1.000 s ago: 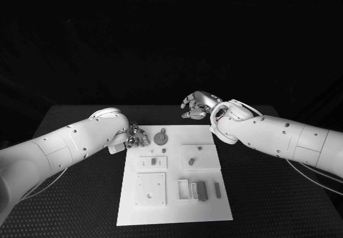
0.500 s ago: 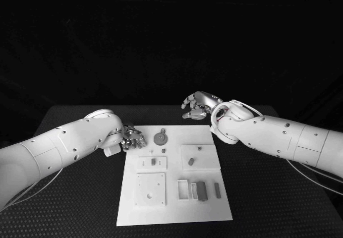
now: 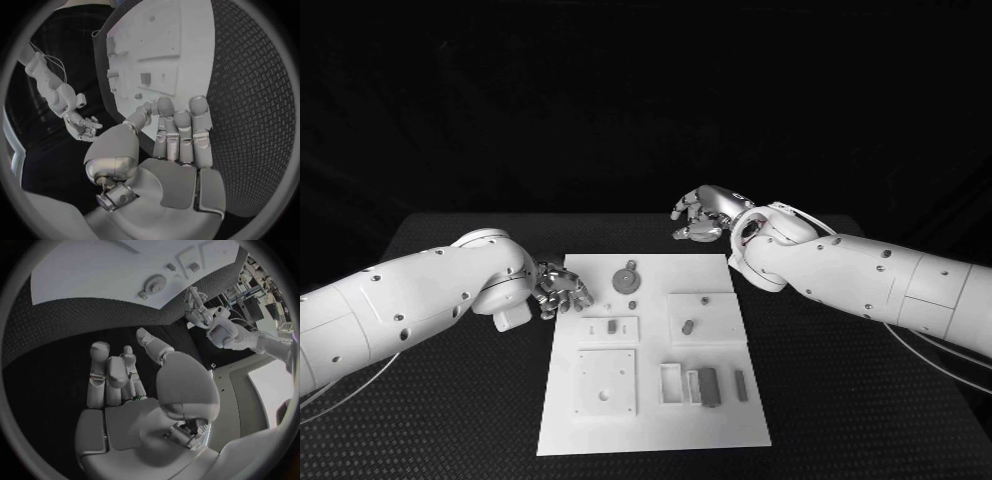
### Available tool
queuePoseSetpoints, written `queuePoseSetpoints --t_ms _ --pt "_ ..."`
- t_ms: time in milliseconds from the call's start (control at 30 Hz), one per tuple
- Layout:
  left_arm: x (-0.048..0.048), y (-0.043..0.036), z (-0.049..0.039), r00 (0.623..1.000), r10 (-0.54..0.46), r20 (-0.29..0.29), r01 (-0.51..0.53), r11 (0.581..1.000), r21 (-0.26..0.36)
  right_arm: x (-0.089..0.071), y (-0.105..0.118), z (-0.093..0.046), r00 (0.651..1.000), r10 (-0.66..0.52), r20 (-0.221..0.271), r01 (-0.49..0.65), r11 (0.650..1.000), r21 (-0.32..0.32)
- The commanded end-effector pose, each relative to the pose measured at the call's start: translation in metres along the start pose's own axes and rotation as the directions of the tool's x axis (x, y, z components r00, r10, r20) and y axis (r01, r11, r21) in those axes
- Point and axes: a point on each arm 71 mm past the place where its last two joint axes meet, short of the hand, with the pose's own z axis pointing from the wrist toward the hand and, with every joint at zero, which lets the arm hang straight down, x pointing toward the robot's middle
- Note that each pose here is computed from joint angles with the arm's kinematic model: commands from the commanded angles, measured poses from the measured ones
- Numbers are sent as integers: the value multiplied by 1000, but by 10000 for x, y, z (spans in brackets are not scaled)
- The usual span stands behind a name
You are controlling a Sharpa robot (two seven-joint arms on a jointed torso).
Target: Assemble the parts on the task board
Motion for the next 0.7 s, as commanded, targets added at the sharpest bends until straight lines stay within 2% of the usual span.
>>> queuePoseSetpoints --t_ms 33,200,300,500,700 --pt "66 -29 -34 1000 2 -21 -2 1000 0 6 -4 -4 1000 -2 -11 2 1000 0" --pt "158 -40 -50 994 103 -31 -104 995 -9 7 -3 -3 1000 -2 -11 2 1000 0" --pt "182 -41 -43 987 160 -12 -160 987 -23 11 2 -1 1000 -1 -12 1 1000 -1" --pt "234 -59 -12 980 196 -17 -197 980 -34 15 5 1 1000 -1 -13 1 1000 -1" --pt "343 -106 34 969 243 -33 -244 969 -36 21 19 5 1000 0 -14 0 1000 -4"
